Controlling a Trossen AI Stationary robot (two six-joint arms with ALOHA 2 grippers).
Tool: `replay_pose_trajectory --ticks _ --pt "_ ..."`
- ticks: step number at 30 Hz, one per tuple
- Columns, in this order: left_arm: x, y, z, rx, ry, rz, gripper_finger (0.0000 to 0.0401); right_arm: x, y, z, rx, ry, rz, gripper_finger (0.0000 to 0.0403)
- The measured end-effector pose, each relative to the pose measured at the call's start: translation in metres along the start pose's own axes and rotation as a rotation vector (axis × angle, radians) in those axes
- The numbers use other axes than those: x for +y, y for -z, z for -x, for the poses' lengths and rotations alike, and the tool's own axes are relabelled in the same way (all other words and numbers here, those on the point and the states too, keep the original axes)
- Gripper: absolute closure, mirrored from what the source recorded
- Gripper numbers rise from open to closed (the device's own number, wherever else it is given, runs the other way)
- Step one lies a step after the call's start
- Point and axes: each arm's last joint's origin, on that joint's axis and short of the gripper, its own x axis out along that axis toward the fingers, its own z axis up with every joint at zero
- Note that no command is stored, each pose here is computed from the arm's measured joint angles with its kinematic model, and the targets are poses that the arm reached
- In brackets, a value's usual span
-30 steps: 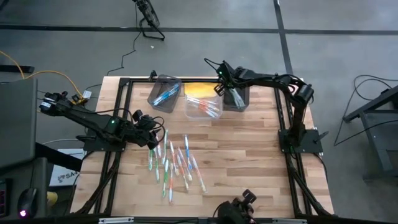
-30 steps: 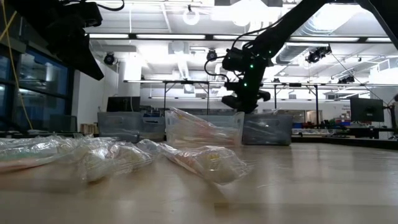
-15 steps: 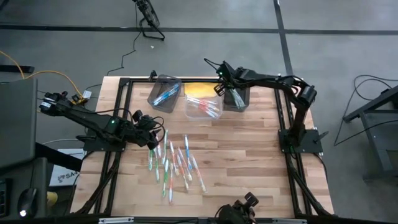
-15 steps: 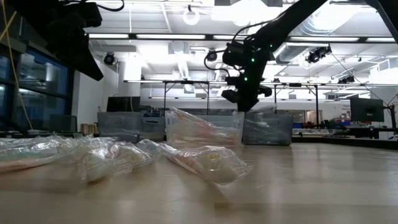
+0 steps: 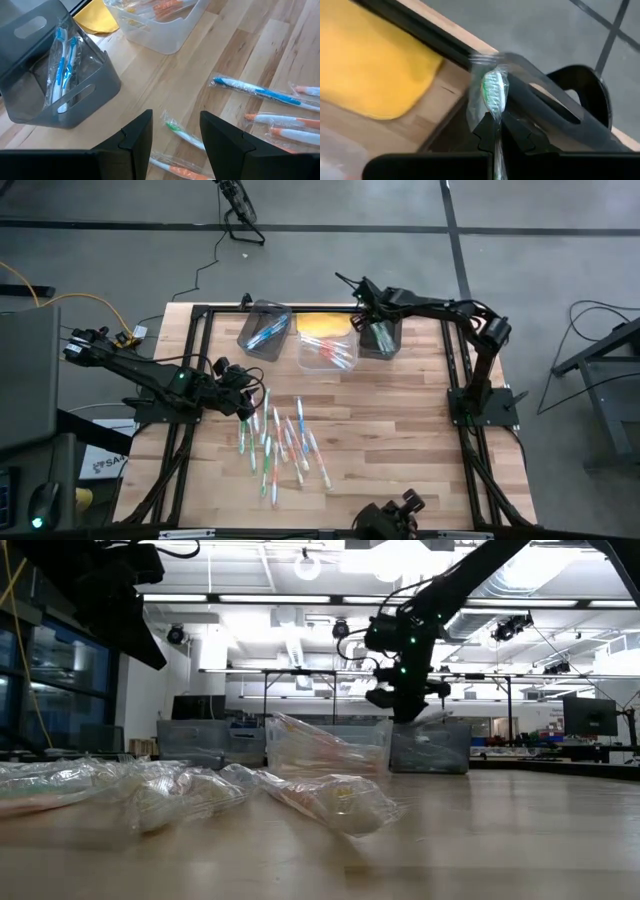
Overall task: Pick & Place Toothbrushes
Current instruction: Put the green toothbrush into the right black bin
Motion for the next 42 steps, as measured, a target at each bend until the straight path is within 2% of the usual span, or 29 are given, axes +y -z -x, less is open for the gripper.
replay_pose_trajectory --ticks 6,14,20,32,37,42 --pt "0.0 0.0 0.0 -0.001 -0.001 0.0 0.0242 -0.005 0.009 -0.012 0.015 -0.044 0.003 0.0399" --pt "0.0 0.0 0.0 -0.001 -0.001 0.004 0.0242 -0.008 0.012 -0.02 -0.016 -0.094 0.078 0.0399" --pt "0.0 0.0 0.0 -0.001 -0.001 0.007 0.0242 -0.009 0.006 -0.021 -0.073 -0.104 0.087 0.0383" --pt "0.0 0.0 0.0 0.001 0.003 0.008 0.0242 -0.01 0.008 -0.021 -0.047 -0.098 0.093 0.0368" --pt "0.0 0.0 0.0 0.002 0.005 0.008 0.0242 -0.01 0.011 -0.016 -0.012 -0.127 0.078 0.0334" --pt "0.0 0.0 0.0 0.001 0.006 0.009 0.0242 -0.014 0.01 -0.002 -0.011 -0.146 0.068 0.0257"
